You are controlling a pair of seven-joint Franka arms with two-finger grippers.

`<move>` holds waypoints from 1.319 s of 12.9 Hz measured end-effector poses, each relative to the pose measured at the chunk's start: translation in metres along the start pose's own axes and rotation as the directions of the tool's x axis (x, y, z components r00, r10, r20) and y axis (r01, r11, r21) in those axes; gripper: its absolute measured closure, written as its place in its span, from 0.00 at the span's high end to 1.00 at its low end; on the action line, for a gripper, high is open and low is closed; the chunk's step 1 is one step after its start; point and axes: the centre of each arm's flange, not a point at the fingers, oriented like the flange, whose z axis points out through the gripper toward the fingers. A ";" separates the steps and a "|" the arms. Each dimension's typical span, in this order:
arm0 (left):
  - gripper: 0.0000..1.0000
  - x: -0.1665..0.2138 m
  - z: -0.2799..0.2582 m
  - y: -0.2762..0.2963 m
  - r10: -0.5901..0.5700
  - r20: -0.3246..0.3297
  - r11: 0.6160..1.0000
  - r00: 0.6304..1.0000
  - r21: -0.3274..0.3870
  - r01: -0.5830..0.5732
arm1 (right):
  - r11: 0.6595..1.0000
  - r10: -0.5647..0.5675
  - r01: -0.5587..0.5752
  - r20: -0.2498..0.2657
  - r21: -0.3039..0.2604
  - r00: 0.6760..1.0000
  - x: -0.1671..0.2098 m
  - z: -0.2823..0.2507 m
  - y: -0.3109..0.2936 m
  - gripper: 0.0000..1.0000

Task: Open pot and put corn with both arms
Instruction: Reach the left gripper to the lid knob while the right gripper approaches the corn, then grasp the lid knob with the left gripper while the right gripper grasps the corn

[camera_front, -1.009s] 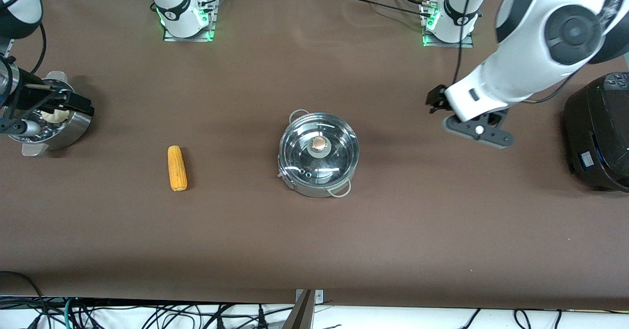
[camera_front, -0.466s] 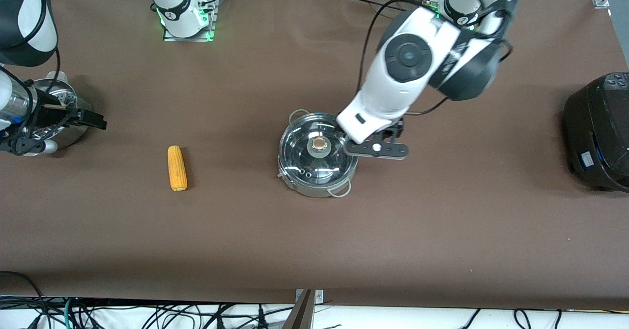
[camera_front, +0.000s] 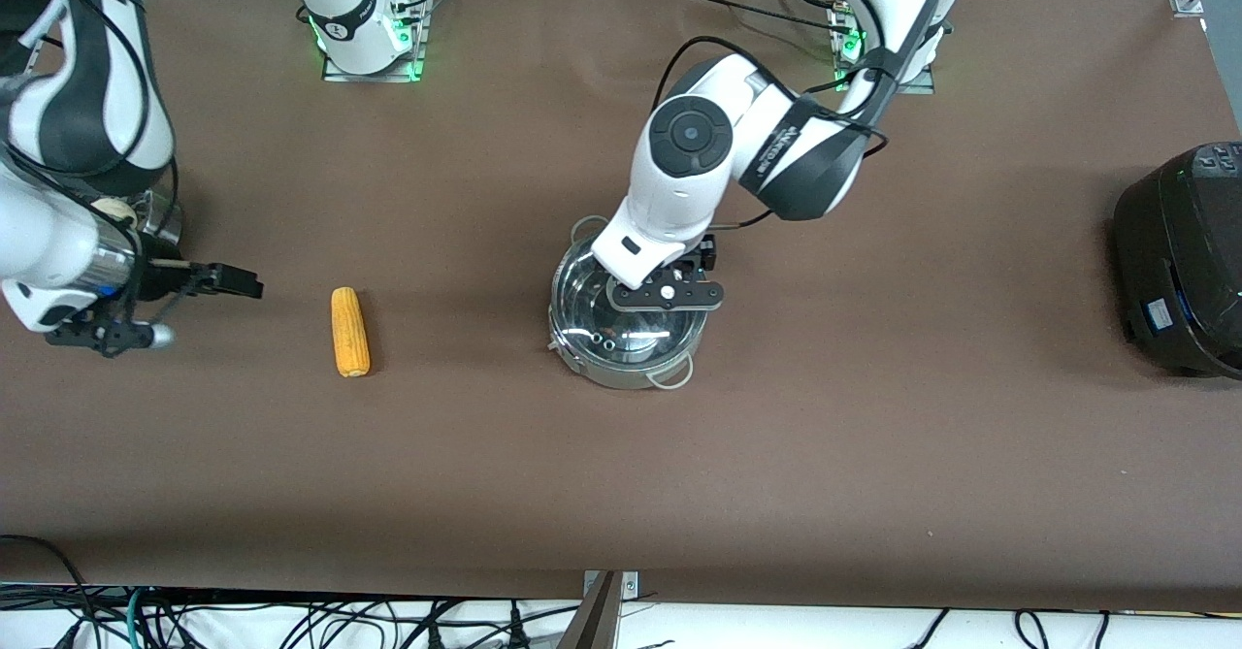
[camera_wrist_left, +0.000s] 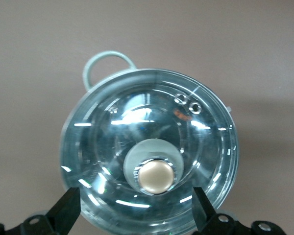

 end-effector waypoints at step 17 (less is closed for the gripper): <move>0.93 -0.006 0.059 0.022 0.035 -0.021 0.999 0.999 0.019 -0.035 | 0.983 -0.183 0.175 -0.184 -0.058 0.966 0.005 0.182 -0.038 1.00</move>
